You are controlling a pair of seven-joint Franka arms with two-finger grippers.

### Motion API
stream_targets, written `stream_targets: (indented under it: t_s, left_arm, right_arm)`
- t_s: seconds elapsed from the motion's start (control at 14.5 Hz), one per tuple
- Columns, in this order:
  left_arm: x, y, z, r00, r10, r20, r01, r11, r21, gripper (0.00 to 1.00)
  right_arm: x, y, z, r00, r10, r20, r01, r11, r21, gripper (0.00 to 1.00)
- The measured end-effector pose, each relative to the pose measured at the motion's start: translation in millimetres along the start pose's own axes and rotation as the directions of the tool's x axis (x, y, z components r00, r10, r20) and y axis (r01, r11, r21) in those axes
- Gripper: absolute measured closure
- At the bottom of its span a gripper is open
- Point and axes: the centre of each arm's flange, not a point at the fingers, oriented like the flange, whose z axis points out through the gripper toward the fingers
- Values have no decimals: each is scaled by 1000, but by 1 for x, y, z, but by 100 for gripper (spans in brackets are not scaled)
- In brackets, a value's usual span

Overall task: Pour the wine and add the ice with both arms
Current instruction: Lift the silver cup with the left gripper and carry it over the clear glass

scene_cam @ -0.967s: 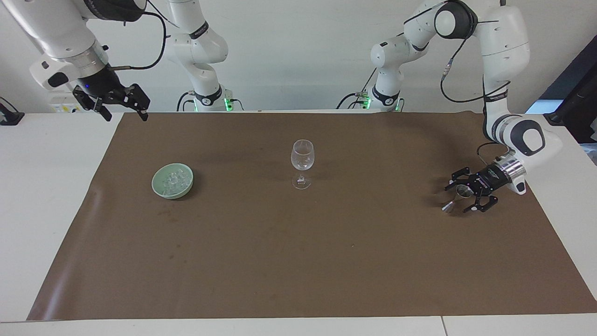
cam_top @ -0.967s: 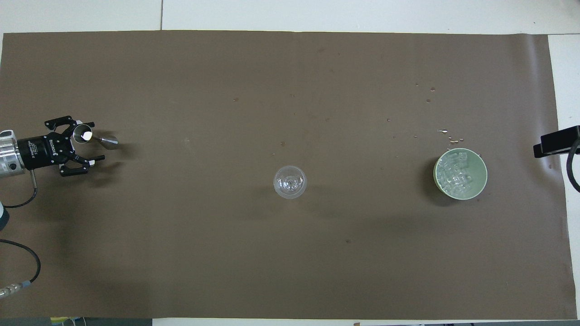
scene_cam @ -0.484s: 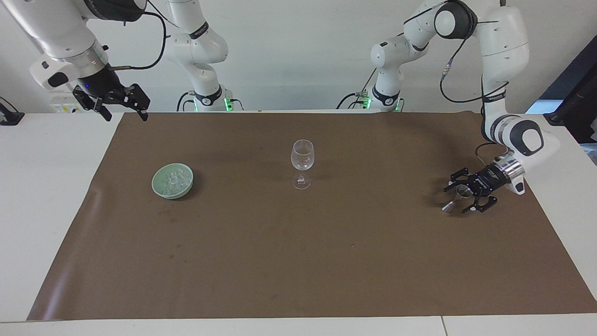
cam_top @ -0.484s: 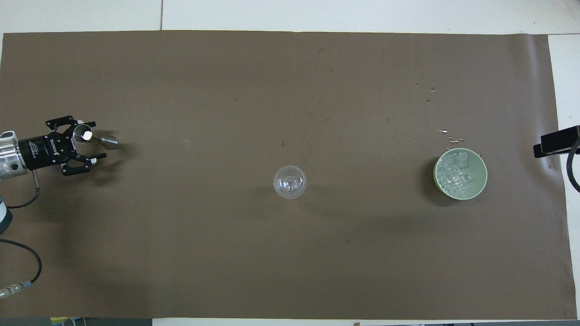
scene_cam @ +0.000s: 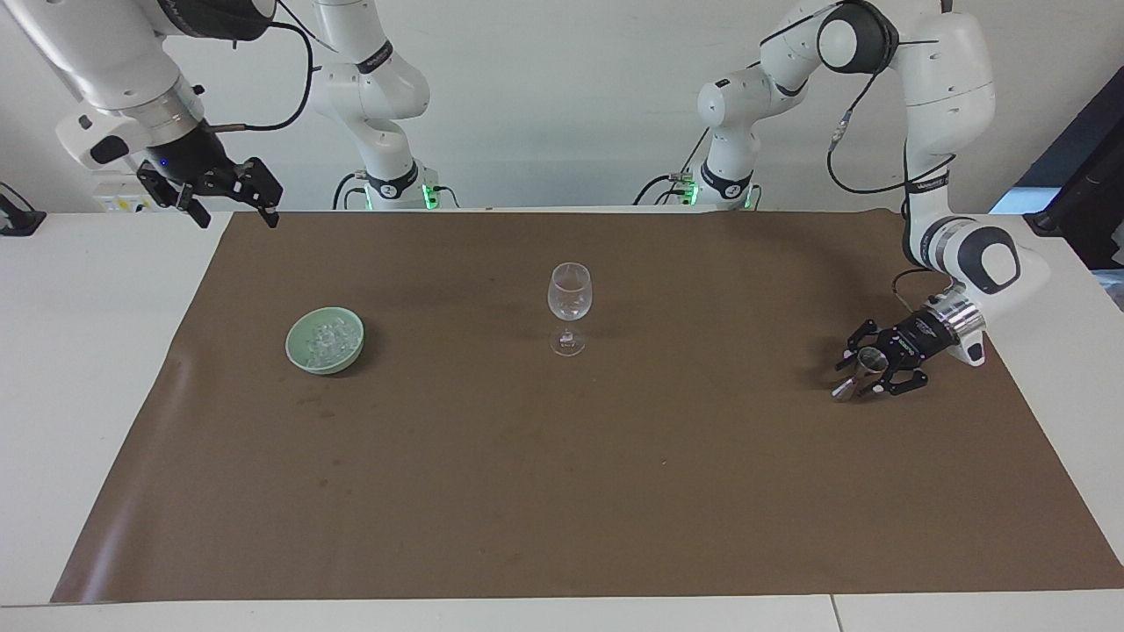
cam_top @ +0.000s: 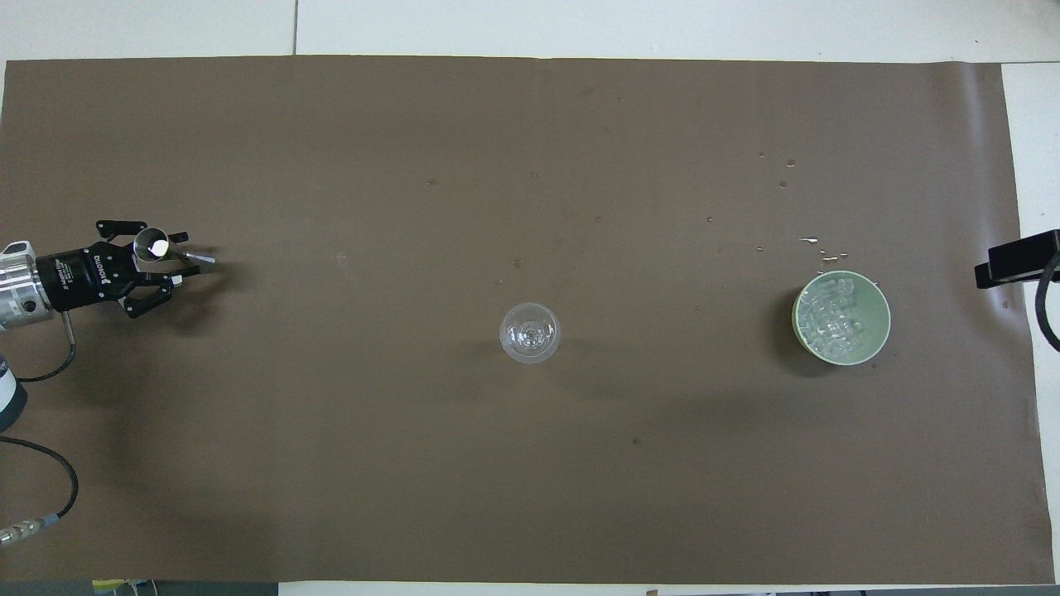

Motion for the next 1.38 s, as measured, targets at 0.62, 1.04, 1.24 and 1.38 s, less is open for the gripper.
stream_targets:
  t_s: [0.62,1.04,1.24,1.38]
  left_arm:
    - [-50,2,-5,996,60,61,-62,998,21,78]
    - [-143,-29,39,987,123,107,-136,983,126,78]
    - [-212,-61,81,985,126,117,-149,966,213,78]
    - [-251,-81,108,990,107,95,-127,960,249,78]
  right_arm:
    - [0,0,0,1000,0,0,0,1000,0,0]
    - [0,0,0,1000,0,0,0,1000,0,0]
    - [0,0,0,1000,0,0,0,1000,0,0]
    - [0,0,0,1000,0,0,0,1000,0,0]
